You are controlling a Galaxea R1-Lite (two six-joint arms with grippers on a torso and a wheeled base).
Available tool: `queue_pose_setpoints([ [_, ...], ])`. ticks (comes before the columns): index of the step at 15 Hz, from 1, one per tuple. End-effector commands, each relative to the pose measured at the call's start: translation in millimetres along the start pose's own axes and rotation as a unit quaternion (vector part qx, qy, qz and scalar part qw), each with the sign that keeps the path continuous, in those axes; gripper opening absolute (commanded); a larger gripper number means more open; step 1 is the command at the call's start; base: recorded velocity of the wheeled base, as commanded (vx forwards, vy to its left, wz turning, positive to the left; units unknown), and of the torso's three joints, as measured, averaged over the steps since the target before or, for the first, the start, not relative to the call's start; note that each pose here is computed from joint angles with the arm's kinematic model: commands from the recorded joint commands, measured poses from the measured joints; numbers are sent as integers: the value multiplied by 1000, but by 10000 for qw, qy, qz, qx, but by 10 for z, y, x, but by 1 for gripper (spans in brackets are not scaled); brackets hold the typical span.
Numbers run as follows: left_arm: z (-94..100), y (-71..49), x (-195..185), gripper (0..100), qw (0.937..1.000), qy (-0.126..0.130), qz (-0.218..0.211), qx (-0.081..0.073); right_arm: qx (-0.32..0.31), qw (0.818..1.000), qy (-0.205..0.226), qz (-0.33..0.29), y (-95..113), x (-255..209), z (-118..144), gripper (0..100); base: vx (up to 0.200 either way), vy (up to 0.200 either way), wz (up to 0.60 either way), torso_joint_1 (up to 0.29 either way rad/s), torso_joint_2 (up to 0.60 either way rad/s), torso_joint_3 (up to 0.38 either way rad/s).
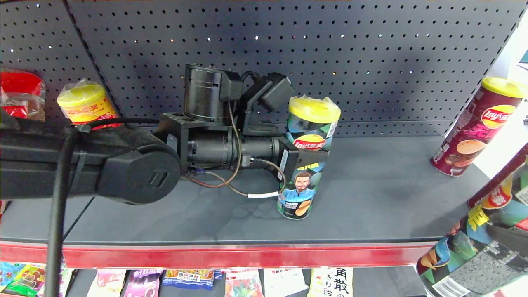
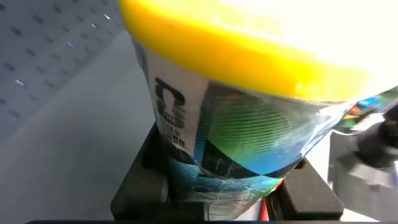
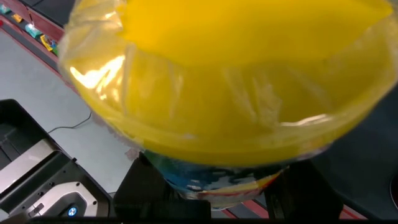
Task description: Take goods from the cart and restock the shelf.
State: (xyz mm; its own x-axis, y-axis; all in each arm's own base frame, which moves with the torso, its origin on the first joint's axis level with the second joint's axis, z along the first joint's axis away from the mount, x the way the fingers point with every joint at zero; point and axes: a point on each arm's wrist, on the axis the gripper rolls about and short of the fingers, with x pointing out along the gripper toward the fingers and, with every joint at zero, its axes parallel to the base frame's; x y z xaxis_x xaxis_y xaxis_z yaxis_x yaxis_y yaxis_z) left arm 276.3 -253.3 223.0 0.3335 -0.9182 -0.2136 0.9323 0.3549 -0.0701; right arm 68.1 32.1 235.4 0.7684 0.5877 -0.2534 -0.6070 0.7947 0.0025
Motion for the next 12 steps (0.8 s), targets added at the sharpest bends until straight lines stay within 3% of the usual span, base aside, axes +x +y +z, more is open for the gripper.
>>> queue_pose_setpoints([
  [1, 25, -106, -60, 0, 10000, -18, -46, -24, 6, 10000, 26, 8, -4, 15, 3, 0, 0, 0, 0, 0, 0, 0],
  [4, 26, -171, -98, 0, 10000, -10, -7, -65, 4, 10000, 19, 8, -4, 14, 7, 0, 0, 0, 0, 0, 0, 0],
  [9, -121, -237, -207, 0, 9996, 209, -29, -174, 2, 10000, 19, 23, -4, 16, 11, 0, 0, 0, 0, 0, 0, 0],
  [12, -176, -250, -193, 0, 9997, 164, -41, -190, 4, 10000, 26, 23, -7, 26, 16, 0, 0, 0, 0, 0, 0, 0],
])
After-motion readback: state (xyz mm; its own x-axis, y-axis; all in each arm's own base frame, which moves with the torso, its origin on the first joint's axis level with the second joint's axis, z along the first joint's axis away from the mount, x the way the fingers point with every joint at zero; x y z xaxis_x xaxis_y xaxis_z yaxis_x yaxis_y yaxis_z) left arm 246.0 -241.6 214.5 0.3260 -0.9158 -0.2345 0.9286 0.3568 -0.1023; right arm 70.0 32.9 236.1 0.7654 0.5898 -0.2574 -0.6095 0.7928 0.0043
